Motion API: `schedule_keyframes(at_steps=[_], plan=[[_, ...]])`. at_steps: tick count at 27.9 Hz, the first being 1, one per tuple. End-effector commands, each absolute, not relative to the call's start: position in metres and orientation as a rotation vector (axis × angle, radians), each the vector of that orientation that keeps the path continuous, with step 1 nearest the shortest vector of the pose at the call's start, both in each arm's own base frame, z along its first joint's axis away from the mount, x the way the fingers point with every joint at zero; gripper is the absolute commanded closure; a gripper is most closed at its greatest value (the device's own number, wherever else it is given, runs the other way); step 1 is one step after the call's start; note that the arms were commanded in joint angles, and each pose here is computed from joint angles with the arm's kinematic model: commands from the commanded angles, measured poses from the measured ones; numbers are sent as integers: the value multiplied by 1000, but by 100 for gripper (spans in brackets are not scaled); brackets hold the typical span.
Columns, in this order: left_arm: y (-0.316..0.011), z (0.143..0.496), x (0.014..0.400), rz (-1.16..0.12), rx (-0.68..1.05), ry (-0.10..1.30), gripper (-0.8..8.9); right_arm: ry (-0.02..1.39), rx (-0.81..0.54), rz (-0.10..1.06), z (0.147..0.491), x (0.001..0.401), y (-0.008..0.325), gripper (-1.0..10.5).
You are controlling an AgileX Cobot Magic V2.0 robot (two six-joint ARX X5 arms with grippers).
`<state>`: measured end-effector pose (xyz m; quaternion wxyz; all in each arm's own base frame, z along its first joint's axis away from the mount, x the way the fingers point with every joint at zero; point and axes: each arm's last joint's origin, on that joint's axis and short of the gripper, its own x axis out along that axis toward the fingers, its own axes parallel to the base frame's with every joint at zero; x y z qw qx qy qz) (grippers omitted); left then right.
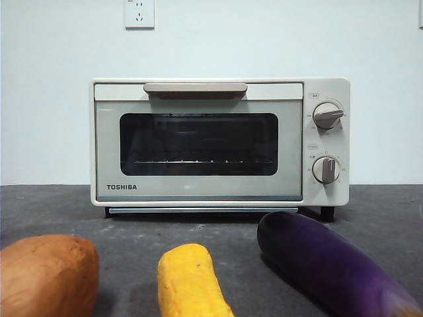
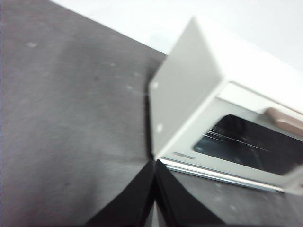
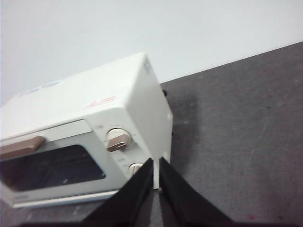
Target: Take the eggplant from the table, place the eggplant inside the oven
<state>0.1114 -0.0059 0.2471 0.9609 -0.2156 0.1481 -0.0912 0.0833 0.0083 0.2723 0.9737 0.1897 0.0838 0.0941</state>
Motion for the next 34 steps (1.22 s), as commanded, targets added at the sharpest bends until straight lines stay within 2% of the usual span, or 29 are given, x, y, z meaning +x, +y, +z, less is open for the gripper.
schedule_keyframes(at_steps=[1, 10, 18, 21, 26, 30, 34], plan=[[-7, 264, 120, -254, -381, 301, 806, 200, 321, 233, 287, 86, 10, 943], [-12, 294, 144, -403, -320, 413, 806, 462, 246, 363, 311, 96, 14, 943], [-22, 295, 157, -455, -299, 494, 806, 661, 277, 527, 313, 100, 19, 936], [-25, 293, 160, -472, -296, 512, 806, 737, 311, 591, 308, 101, 22, 842], [-29, 292, 165, -496, -291, 517, 806, 888, 317, 656, 298, 101, 31, 601], [-33, 291, 168, -518, -284, 512, 806, 1006, 284, 725, 292, 104, 47, 572], [-36, 289, 170, -526, -283, 526, 806, 1156, 186, 625, 279, 114, 71, 572]])
